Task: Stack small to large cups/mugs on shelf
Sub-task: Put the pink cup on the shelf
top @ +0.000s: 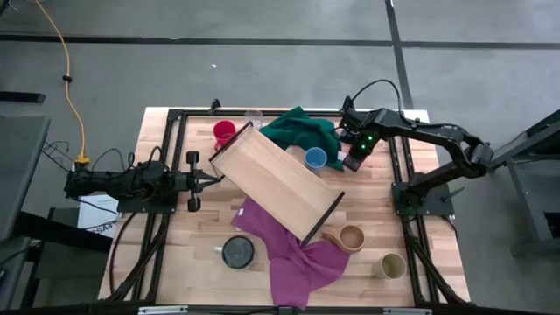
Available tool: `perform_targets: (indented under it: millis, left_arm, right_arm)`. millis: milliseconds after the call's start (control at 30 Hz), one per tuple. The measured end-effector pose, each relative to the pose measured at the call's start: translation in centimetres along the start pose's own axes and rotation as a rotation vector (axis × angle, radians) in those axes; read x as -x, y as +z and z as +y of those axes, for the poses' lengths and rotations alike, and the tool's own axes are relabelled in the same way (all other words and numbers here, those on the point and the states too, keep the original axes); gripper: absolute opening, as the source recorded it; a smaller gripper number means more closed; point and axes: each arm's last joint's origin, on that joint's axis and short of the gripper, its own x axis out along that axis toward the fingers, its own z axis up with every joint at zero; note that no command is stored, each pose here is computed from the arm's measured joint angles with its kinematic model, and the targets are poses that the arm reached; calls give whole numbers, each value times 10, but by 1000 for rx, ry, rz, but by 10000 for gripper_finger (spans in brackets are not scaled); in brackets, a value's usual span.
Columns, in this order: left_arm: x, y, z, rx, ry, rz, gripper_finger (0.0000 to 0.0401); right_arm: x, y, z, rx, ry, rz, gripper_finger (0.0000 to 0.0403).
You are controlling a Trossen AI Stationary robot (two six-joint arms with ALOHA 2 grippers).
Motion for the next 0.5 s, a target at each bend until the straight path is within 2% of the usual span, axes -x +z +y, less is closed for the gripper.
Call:
perform_targets:
  millis: [300,500]
  left_arm:
    - [0,0,0,0,0,0,1]
    - [0,0,0,0,0,0,1]
  right_arm:
    - [3,0,0,6,-18,9,1]
    - [38,8,2,20,-16,-65,1]
